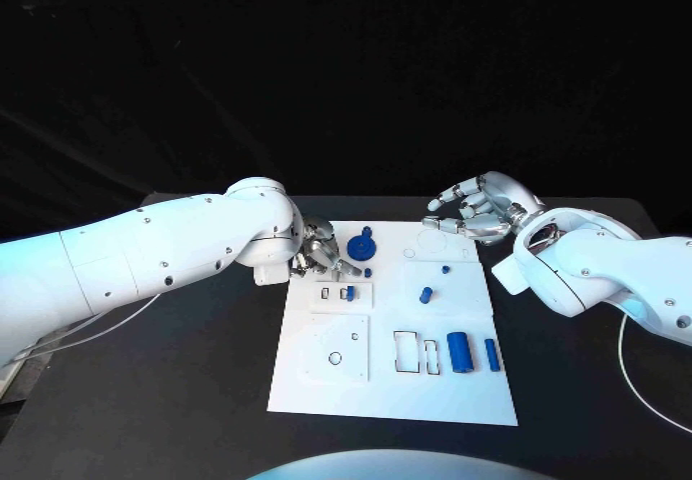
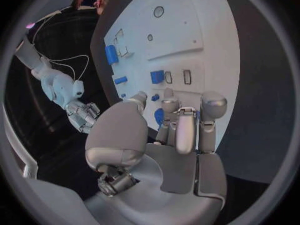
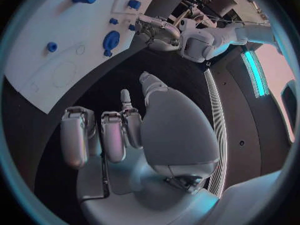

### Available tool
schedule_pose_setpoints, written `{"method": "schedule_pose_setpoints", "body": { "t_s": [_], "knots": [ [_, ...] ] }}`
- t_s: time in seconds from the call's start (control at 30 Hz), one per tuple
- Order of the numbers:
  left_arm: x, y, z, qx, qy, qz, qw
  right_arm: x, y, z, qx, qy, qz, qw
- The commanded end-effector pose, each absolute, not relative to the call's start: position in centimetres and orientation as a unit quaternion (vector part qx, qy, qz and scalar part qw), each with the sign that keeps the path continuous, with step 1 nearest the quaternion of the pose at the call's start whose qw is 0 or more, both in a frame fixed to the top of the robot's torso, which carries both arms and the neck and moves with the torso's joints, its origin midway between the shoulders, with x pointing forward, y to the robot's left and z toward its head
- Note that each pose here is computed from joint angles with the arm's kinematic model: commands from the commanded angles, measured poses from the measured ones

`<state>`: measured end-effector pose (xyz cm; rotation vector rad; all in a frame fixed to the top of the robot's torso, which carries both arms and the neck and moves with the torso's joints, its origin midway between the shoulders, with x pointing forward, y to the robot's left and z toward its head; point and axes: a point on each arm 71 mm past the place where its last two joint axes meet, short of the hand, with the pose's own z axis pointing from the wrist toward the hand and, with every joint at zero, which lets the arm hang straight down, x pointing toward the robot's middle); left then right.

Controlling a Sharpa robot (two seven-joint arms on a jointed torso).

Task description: Assemble the parts on the task board

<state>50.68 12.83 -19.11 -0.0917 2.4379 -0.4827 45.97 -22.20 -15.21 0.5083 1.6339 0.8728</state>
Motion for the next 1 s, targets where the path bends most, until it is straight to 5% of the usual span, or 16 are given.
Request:
{"method": "schedule_pose_setpoints", "body": {
  "t_s": [0.03,1.0],
  "knots": [
    [50.6,12.5,-19.3,-0.012,0.937,-0.165,0.307,46.0,-22.0,-15.3,0.211,0.702,0.371,0.569],
    [50.2,10.8,-20.2,0.011,0.947,-0.161,0.279,46.2,-21.5,-15.4,0.207,0.705,0.371,0.567]
  ]
}}
